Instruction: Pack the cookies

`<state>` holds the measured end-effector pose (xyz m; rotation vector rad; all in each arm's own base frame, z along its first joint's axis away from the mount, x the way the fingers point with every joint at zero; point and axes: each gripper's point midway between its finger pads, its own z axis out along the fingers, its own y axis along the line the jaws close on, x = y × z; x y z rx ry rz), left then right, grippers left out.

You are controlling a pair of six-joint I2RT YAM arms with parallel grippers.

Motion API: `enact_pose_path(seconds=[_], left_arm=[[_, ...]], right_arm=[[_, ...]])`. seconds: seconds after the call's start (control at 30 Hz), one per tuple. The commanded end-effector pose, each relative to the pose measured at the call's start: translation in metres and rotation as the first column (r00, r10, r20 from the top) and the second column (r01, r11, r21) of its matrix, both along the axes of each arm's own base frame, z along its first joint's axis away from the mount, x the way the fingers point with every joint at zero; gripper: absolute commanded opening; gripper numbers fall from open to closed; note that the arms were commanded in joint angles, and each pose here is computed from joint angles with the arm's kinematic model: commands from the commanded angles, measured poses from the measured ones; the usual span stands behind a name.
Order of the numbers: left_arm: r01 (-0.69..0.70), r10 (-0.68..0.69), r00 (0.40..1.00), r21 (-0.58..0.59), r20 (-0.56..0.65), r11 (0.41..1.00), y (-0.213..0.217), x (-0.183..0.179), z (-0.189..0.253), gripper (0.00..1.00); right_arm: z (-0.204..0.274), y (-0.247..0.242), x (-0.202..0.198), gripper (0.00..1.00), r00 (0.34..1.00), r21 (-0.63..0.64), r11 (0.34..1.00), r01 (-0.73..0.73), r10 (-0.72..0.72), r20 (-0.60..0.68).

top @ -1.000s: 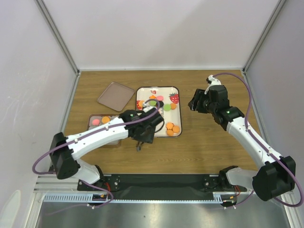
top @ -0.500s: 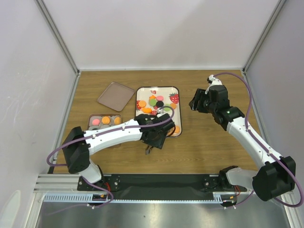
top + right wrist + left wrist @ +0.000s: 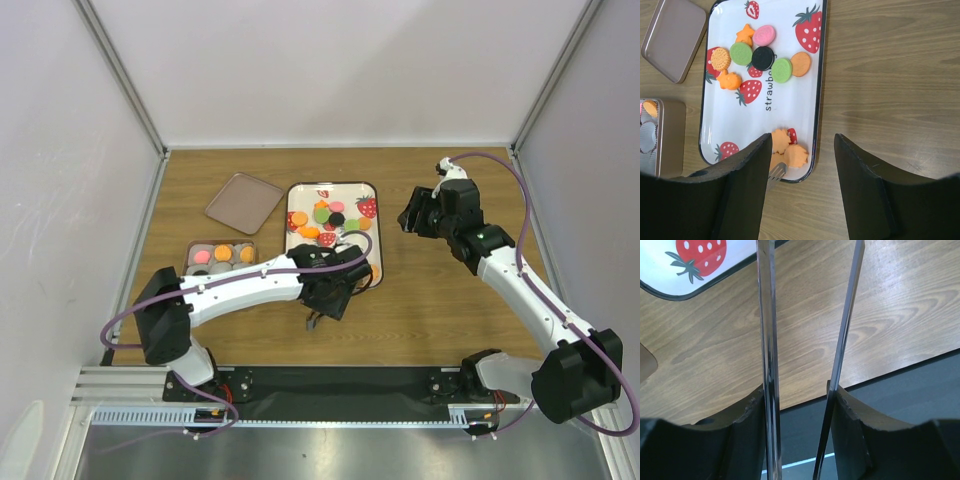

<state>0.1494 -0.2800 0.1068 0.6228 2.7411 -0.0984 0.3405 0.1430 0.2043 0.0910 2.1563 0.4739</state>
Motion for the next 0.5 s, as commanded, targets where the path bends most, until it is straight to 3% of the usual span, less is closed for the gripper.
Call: enact_pose_path(seconds=[0.0,0.47], left_arm=[[0.037,-0.037,0.999,-0.001,0.024,0.999,-0.0077,0.0019,0.0053,0.52],[0.040,-0.041,0.999,0.031,0.032,0.999,-0.0064,0.0045,0.0014,0.49]], right_arm=[[0.0115,-0.0020,0.0006,0.58,0.999,0.004,1.000,0.000,0.000,0.041],[0.0116,-0.0008,-0.0001,0.59,0.999,0.005,1.000,-0.006,0.006,0.042]])
